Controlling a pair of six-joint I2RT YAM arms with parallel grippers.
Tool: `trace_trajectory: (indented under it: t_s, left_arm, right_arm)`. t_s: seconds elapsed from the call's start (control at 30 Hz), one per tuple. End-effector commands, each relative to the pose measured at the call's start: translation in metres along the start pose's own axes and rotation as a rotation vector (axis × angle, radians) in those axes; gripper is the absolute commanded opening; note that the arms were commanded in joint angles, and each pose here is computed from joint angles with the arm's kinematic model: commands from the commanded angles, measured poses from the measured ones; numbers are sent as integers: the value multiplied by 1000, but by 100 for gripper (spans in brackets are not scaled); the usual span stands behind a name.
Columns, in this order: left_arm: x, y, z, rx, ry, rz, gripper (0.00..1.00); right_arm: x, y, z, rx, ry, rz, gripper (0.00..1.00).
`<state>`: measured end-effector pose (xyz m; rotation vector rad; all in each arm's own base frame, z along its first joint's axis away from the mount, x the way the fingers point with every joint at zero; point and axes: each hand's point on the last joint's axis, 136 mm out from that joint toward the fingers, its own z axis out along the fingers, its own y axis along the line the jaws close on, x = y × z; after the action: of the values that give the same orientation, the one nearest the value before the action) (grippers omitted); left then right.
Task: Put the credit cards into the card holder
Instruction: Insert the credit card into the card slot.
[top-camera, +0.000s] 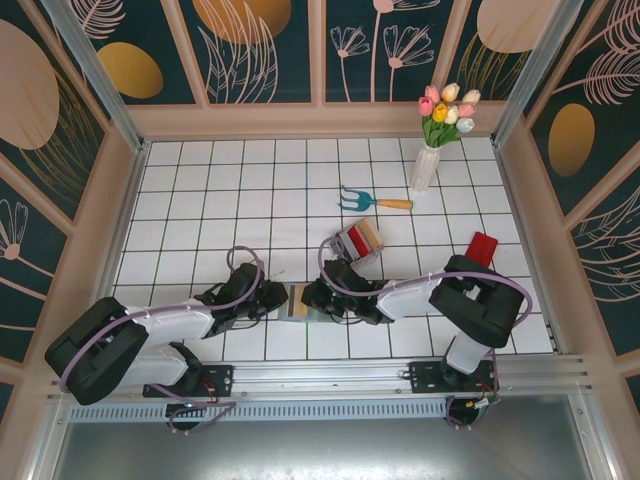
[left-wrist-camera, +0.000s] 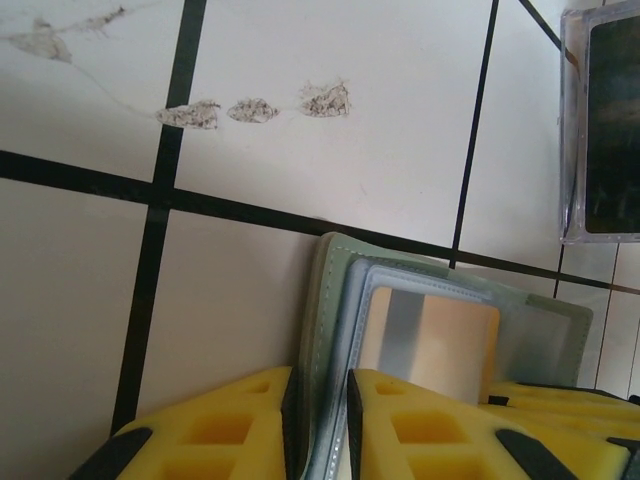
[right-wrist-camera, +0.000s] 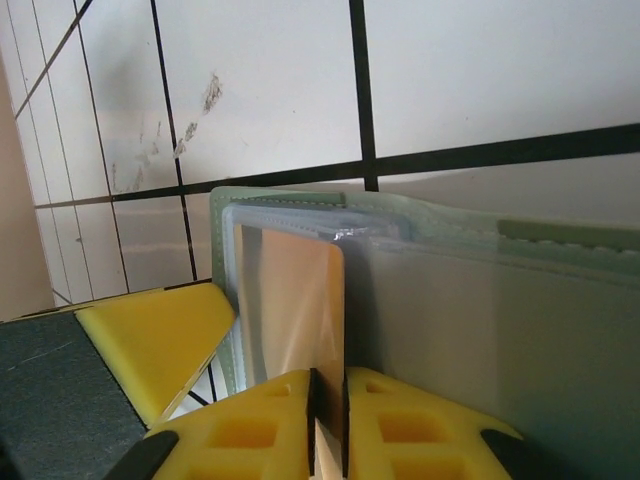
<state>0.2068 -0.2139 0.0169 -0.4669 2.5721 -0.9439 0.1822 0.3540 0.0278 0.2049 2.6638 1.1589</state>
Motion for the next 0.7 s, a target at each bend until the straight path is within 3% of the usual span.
trace_trajectory:
  t_s: [0.0,0.07,0.2,0.47,0.67]
  left_arm:
    - [13,11,-2,-29,46,-15,23]
    - [13,13,-2,-39,43,-13,23]
    - [12,13,-2,-41,39,-12,23]
    - [13,11,-1,-29,48,-11,22]
    - [14,10,-3,-16,48,-18,22]
  right_arm:
    - [-1,-1,-10,41,-9,-28,21]
    - [-4,-6,-17,67,-28,-36,28]
    - [-4,-16,-25,100,-38,-35,30]
    - [1,-12,-6,96,18,-41,18]
    - [5,16,5,-3,63,-94,11]
